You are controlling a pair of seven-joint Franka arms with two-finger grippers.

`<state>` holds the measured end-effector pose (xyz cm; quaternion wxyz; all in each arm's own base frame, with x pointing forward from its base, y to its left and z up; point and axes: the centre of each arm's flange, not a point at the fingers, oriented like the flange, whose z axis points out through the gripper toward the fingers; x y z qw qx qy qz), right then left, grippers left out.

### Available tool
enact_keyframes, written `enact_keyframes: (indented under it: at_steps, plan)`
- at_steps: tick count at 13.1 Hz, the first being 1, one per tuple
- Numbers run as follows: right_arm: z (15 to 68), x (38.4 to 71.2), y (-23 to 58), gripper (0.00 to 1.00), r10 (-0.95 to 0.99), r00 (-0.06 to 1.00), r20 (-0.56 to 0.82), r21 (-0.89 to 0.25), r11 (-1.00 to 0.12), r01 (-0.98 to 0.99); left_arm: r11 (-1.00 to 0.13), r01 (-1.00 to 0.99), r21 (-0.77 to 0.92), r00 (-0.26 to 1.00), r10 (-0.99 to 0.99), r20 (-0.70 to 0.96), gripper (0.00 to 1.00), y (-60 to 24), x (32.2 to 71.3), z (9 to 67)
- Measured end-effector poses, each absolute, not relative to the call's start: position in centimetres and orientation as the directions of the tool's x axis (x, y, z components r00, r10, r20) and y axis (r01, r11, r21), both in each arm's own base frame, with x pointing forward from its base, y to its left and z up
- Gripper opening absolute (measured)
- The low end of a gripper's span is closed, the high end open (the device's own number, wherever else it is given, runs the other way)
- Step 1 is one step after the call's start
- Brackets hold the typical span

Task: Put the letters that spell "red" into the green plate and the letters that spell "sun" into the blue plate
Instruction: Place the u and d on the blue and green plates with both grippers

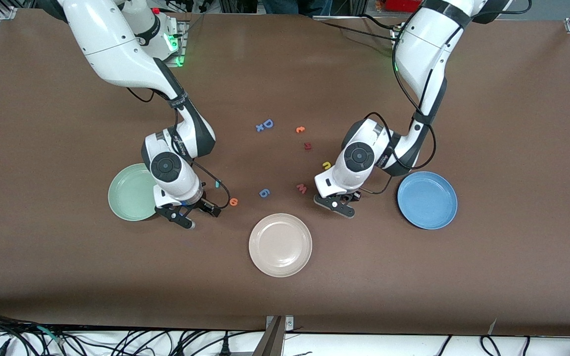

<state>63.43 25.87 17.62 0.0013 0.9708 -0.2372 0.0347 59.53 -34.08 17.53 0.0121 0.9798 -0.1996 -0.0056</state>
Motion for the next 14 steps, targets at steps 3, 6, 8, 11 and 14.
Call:
enact_keyframes:
  at_steps: [3,6,8,11,14]
  plan:
    - [17.6,63.4,25.9,0.77,-0.470,0.880,0.067,-0.015,-0.882,-0.470,-0.932,-0.362,0.016,0.932,-0.362,-0.019,0.27,-32.3,61.3,20.8]
    - [17.6,63.4,25.8,0.58,-0.493,0.868,0.067,-0.016,-0.870,-0.493,-0.944,-0.330,0.006,0.943,-0.330,-0.033,0.27,-29.9,62.3,26.9]
    - [17.7,63.5,25.8,0.52,-0.497,0.865,0.067,-0.016,-0.868,-0.497,-0.949,-0.315,-0.027,0.948,-0.313,-0.054,0.27,-27.4,62.9,29.2]
    - [17.9,63.6,25.6,0.35,-0.512,0.857,0.060,-0.022,-0.859,-0.512,-0.962,-0.264,-0.066,0.961,-0.256,-0.107,0.27,-20.1,64.8,29.3]
    - [18.0,63.7,25.4,0.30,-0.530,0.846,0.049,-0.029,-0.848,-0.530,-0.968,-0.245,-0.051,0.960,-0.236,-0.149,0.27,-10.8,66.2,27.6]
